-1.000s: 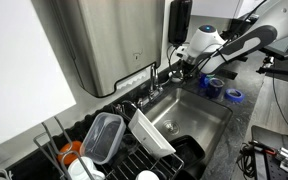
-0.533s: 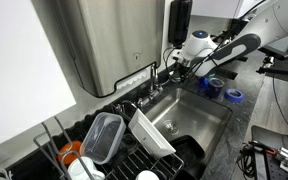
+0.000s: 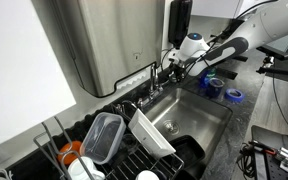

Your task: Turn the right tap handle to the left

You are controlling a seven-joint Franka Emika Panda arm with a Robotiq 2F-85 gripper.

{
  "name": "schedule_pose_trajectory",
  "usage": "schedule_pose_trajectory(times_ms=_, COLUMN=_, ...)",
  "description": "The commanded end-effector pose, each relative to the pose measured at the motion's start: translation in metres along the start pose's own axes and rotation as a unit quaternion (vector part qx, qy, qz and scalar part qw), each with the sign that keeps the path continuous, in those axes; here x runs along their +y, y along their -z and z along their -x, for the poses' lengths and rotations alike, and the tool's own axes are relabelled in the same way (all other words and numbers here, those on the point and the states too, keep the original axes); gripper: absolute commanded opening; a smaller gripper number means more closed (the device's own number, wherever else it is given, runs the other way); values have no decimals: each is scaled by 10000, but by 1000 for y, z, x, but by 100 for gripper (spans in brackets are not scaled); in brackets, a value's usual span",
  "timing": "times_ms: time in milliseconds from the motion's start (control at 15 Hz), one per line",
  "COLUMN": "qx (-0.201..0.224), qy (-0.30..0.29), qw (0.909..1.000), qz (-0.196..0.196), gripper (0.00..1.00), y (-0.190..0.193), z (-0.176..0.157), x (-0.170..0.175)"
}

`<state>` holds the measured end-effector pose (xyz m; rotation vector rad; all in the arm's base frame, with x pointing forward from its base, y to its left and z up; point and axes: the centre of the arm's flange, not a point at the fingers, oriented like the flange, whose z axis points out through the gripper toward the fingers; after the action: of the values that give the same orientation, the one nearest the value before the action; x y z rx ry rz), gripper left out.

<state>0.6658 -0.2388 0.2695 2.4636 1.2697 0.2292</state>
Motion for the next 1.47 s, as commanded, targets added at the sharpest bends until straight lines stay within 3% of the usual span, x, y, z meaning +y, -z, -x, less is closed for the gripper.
schedule_pose_trajectory(times_ms=0, qx=116, qy=209, qw=9994, qz=-248, gripper=100, y=-18, z=0, x=17)
schedule_pose_trajectory(times_ms=667, qx=-159, qy=250, qw=9979, qz=-583, gripper=100, y=-18, z=5, x=18)
schedule_pose_trajectory(times_ms=1400, qx=18, qy=588, qw=9930, qz=-1026, gripper=100, y=-10, z=9, x=10)
